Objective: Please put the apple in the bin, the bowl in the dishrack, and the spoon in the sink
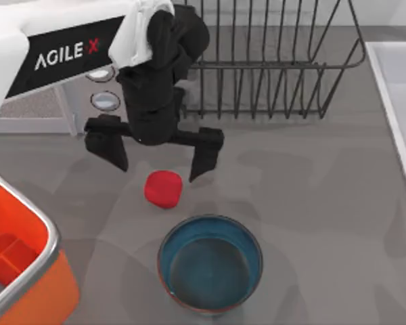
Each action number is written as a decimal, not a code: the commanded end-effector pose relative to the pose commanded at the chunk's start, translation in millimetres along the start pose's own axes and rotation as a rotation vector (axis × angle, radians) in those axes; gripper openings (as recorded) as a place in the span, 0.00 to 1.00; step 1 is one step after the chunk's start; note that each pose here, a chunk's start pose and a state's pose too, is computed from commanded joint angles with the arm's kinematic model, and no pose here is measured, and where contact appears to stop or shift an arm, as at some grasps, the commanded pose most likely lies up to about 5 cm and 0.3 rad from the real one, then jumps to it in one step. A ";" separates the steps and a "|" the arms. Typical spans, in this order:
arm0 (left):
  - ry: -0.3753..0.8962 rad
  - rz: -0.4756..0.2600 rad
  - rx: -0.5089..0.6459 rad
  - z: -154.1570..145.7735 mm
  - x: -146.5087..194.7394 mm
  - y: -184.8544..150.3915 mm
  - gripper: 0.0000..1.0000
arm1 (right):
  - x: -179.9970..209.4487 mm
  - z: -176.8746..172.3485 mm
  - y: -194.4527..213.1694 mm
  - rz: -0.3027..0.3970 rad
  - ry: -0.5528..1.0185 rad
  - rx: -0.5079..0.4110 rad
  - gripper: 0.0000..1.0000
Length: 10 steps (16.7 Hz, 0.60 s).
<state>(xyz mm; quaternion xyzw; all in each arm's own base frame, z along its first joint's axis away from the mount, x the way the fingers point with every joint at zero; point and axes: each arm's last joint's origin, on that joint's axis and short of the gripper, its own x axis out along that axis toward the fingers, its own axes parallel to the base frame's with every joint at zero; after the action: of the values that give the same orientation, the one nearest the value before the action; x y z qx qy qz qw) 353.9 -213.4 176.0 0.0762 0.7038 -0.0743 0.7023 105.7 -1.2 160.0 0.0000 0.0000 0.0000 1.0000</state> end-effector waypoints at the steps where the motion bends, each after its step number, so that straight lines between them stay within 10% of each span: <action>1: -0.001 -0.001 -0.004 0.3 -0.1 2.1 1.00 | 0.0 0.0 0.0 0.000 0.000 0.000 1.00; 10: -0.001 0.000 0.000 0.5 64.1 0.0 1.00 | 0.0 0.0 0.0 0.000 0.000 0.000 1.00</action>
<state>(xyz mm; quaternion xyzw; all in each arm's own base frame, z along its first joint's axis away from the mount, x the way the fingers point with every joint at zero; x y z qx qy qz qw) 354.3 -213.3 111.9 0.0759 0.7034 -0.0745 0.7028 105.7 -1.2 160.0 0.0000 0.0000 0.0000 1.0000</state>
